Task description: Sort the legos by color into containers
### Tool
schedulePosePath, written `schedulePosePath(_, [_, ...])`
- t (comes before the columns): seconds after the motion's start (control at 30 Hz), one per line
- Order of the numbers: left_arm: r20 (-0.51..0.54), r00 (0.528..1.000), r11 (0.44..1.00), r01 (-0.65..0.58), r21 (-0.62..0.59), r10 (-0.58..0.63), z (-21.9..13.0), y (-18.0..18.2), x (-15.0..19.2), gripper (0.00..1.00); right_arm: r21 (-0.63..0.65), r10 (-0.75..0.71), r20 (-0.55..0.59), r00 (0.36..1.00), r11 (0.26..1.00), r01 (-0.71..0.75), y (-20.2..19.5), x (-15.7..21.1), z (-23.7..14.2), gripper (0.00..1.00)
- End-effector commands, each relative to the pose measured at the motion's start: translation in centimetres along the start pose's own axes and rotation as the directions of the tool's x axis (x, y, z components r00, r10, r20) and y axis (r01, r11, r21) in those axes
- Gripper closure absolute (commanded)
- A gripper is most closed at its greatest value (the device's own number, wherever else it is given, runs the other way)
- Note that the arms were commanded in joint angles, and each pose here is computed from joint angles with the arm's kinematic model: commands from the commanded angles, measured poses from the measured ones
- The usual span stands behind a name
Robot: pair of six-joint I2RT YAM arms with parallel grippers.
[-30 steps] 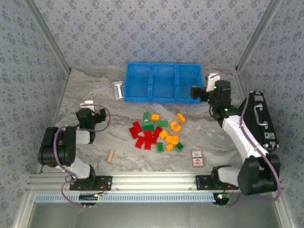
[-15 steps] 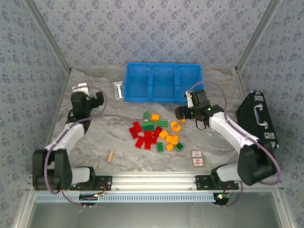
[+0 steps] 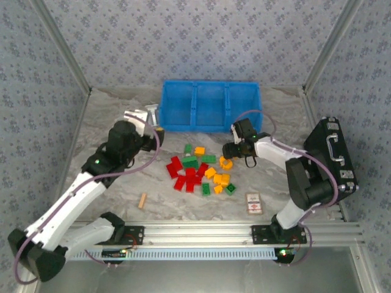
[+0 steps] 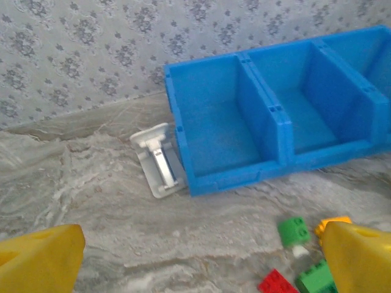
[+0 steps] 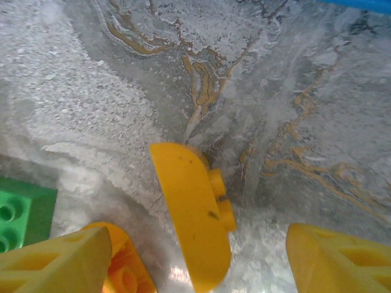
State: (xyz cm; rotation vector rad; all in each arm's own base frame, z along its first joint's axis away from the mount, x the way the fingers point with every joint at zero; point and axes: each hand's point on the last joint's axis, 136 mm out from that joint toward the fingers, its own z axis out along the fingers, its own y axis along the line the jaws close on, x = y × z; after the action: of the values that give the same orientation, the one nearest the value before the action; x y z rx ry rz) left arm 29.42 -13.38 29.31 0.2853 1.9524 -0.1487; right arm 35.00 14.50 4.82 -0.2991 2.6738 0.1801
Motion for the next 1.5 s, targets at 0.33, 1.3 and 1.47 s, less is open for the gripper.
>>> schedulePosePath(0.33, [-0.089,0.996,0.999,0.0,0.048,0.004,-4.4,0.7,3.7,0.0,0.037,0.0,-0.011,1.0,0.999,0.0,-0.6,-1.4,2.2,0.5])
schedulePosePath(1.3, [-0.09,0.989,0.991,-0.113,0.066,0.119,-2.4,0.1,5.9,0.0,0.097,0.135,0.287,0.948,0.981,-0.168,-6.2,-16.0,-5.8,0.77])
schedulePosePath(1.47, [-0.106,0.99,0.993,-0.082,0.08,0.09,-2.4,-0.2,6.1,0.0,0.092,0.157,0.295,0.943,0.977,-0.191,-7.1,-18.4,-3.2,0.72])
